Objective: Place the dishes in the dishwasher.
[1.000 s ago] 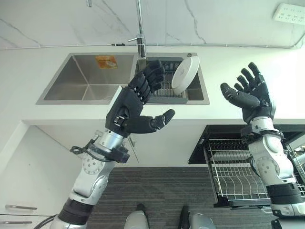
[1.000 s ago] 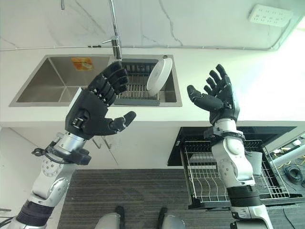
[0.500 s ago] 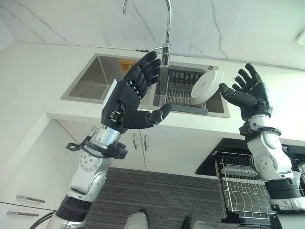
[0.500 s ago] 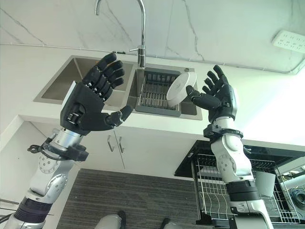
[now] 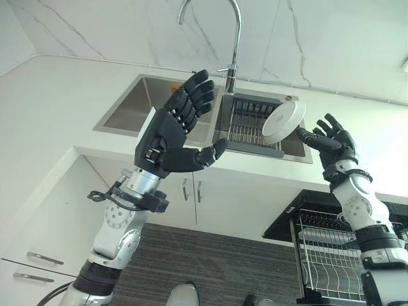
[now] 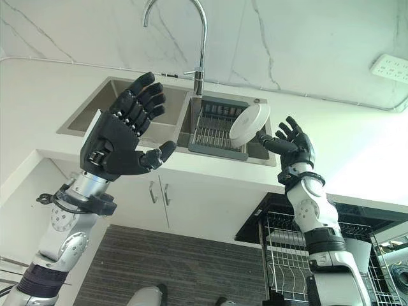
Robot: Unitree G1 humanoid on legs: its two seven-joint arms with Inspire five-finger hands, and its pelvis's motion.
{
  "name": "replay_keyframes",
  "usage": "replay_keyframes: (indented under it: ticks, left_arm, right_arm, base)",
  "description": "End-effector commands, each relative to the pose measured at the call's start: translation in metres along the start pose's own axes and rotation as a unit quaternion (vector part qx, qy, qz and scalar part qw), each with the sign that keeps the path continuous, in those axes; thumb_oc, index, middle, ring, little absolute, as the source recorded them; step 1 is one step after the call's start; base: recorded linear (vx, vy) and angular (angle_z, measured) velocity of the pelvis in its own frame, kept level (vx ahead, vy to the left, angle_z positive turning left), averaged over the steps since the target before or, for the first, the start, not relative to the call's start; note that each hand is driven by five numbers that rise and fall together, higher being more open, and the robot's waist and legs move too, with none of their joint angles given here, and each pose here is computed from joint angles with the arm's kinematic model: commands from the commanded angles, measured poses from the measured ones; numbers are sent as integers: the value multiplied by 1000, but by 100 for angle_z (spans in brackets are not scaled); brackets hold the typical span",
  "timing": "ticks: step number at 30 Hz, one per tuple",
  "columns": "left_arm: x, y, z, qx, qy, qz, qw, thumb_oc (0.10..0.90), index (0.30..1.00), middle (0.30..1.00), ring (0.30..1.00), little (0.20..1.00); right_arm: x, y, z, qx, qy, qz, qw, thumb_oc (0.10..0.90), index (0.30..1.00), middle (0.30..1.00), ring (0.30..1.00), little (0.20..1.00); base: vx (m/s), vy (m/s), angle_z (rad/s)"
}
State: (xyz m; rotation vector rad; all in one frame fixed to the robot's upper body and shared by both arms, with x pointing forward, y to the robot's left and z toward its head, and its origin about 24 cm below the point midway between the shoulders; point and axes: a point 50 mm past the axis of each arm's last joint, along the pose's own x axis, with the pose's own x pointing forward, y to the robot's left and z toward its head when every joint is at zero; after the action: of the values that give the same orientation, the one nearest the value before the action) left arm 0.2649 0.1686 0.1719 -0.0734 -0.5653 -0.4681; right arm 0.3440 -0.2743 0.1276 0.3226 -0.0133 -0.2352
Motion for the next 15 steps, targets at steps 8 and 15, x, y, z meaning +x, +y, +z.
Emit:
replay_keyframes:
  ticks: [8,15]
  left_arm:
    - [18,-8,28,2,-79,-27,996,800,900,900,900,900]
    - [18,-5,27,2,-75,-25,997,800,900,900,900,900]
  right_arm:
    - [23,10,70,-21,-77,35,996,800,900,900,900,900]
    - [27,6,72,-17,-65,24,997,800,900,900,900,900]
  base:
    - [2,1,1]
    - [-1,0,2]
